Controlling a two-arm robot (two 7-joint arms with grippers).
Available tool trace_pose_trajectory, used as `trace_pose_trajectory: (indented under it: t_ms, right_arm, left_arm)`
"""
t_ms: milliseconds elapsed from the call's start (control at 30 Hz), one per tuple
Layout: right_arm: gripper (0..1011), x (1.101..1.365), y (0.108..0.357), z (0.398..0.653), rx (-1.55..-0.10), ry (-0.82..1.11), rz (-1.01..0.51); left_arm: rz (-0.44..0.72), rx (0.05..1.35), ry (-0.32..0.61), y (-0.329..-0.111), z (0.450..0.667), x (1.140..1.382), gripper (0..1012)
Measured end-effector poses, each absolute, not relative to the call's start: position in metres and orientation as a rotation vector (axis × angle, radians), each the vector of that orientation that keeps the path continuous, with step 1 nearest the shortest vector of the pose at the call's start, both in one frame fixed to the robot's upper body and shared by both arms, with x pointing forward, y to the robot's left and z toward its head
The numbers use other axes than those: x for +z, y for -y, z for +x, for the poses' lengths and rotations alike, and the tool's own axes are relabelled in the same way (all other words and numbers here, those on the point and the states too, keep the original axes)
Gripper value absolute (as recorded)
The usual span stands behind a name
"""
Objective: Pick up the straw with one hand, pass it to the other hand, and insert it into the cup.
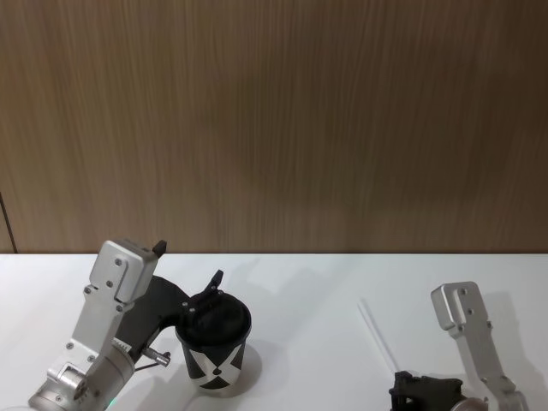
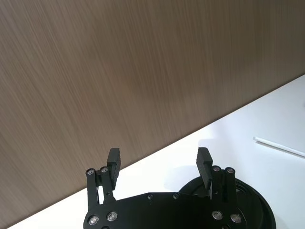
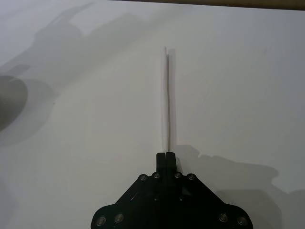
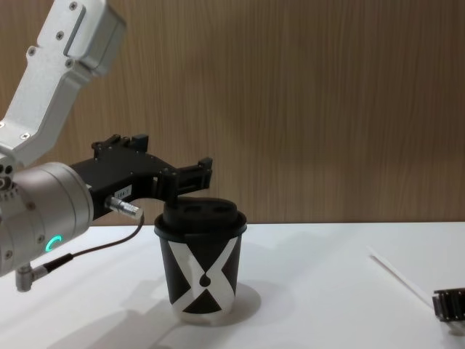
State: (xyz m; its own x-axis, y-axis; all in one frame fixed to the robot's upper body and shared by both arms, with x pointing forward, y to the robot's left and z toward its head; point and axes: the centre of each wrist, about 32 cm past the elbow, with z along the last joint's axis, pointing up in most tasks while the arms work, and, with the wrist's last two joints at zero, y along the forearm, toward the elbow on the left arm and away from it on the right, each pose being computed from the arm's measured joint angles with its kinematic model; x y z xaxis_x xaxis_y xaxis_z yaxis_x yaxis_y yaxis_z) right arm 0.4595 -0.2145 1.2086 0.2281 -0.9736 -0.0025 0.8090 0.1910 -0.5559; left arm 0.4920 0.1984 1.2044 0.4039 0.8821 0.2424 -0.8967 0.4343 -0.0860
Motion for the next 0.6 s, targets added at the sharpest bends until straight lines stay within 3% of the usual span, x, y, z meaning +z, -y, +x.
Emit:
trace_pose_trajectory:
  t_ms: [600]
  right_arm:
    - [0,1.2166,0.2197,0.4568,-1.332,-0.317,-0.340]
  left_arm:
    - [0.061,1.124,0.268,-0.1984,0.4920,1.2044,1003]
